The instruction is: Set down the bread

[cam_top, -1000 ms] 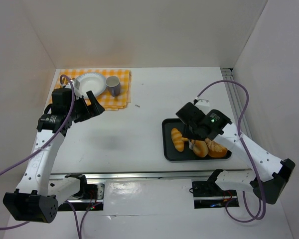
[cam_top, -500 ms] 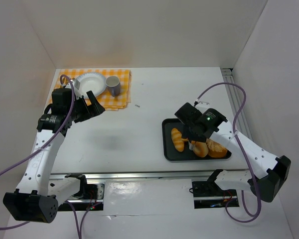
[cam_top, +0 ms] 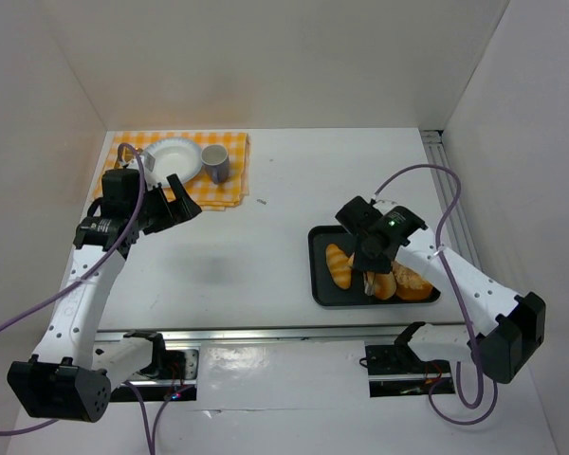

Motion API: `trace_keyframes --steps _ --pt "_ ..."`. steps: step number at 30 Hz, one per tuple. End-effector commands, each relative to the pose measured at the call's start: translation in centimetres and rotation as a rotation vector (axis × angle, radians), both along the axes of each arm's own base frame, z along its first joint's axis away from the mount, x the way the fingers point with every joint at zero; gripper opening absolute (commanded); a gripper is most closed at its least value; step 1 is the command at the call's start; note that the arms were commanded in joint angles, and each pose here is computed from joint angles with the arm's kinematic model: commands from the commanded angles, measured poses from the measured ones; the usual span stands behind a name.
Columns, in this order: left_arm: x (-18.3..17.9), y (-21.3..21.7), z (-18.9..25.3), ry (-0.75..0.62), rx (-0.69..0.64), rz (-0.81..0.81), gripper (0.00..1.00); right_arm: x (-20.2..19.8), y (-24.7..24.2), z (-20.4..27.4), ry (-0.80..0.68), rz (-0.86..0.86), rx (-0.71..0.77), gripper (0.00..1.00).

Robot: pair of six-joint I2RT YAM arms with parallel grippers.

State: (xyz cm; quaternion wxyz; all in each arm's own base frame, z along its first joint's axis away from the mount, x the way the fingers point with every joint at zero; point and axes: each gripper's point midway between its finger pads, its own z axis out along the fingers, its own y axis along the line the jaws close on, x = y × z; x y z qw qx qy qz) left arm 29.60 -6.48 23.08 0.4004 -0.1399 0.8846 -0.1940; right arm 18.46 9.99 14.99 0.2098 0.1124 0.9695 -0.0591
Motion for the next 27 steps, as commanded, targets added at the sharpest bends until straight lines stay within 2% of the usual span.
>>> trace_keyframes --steps 1,2,7,10,16,22,27 --pt "0.5 -0.1 0.7 -0.034 -0.014 -0.006 1.0 1.4 -0.2 1.5 -0.068 -0.005 0.026 0.3" --pt "0.6 -0.1 1.0 -0.043 -0.014 -0.006 1.0 1.6 -0.1 1.8 -0.075 0.006 0.027 0.21" --pt "0.7 0.0 1.4 -0.052 -0.009 0.002 1.0 2.0 -0.1 2.8 -0.093 0.003 0.036 0.06" --pt "0.9 0.1 2.2 -0.073 -0.002 -0.004 1.0 2.2 0.0 3.9 -0.113 0.003 0.05 0.01" --pt "1.6 0.4 2.9 -0.089 0.016 0.007 1.0 2.6 0.0 6.2 -0.141 0.029 0.047 0.01" --pt "3.4 1.7 5.6 -0.117 0.03 0.043 1.0 3.0 0.8 7.4 -0.155 0.074 0.077 0.0" --pt "5.3 2.5 7.4 -0.11 -0.019 0.05 1.0 3.8 2.2 9.9 -0.183 0.141 0.124 0.0"
